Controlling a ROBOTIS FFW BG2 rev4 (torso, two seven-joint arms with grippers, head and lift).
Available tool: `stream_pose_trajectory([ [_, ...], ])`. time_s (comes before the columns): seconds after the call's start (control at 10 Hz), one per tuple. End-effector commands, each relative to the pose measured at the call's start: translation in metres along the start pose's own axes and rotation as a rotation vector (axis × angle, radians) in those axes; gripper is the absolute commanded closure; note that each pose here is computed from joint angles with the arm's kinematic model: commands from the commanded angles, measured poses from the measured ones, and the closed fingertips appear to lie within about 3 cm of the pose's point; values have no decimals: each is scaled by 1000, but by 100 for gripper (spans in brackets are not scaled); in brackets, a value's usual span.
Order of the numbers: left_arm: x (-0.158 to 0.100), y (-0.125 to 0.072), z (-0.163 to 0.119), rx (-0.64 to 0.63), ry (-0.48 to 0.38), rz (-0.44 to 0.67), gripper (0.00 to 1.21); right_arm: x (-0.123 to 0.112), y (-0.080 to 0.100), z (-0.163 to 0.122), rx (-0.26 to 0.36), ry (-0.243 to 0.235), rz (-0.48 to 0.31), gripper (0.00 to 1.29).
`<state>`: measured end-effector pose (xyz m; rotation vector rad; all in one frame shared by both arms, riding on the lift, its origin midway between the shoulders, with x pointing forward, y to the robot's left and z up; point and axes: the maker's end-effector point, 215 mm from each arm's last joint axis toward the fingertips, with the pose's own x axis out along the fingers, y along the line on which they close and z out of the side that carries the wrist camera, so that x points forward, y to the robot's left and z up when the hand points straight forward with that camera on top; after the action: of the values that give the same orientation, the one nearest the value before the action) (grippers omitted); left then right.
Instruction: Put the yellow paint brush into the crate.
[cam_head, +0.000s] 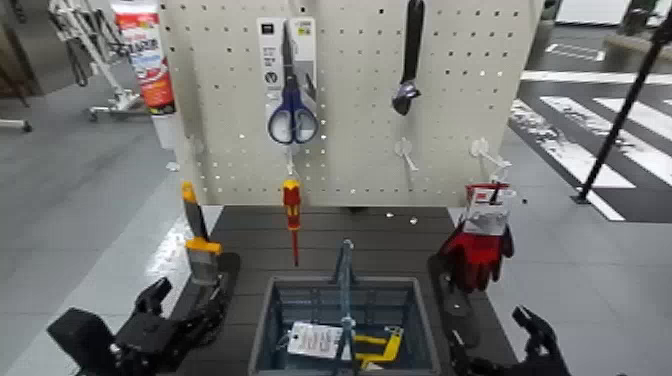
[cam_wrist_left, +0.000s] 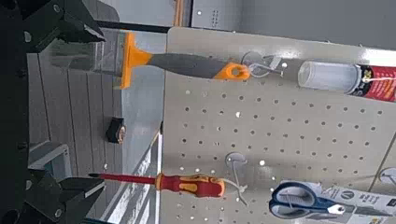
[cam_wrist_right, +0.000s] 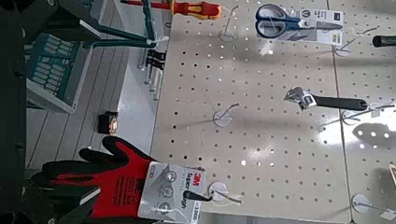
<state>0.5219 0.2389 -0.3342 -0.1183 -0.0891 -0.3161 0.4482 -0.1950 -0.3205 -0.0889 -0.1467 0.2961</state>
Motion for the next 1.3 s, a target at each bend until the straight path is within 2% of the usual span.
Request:
stream_pose_trajectory([
  [0.1, 0, 30, 11, 11, -4, 32, 20, 1, 1, -1, 2, 4, 1, 15],
  [0.2, 1, 41, 16, 10, -13, 49, 20, 1, 1, 0, 2, 2, -2, 15],
  [0.7, 11, 66, 24, 21, 9, 8, 20, 5, 3, -1, 5, 2, 8, 15],
  [1.3, 32, 79, 25, 16, 12, -58, 20, 7, 5, -3, 8, 4, 14, 15],
])
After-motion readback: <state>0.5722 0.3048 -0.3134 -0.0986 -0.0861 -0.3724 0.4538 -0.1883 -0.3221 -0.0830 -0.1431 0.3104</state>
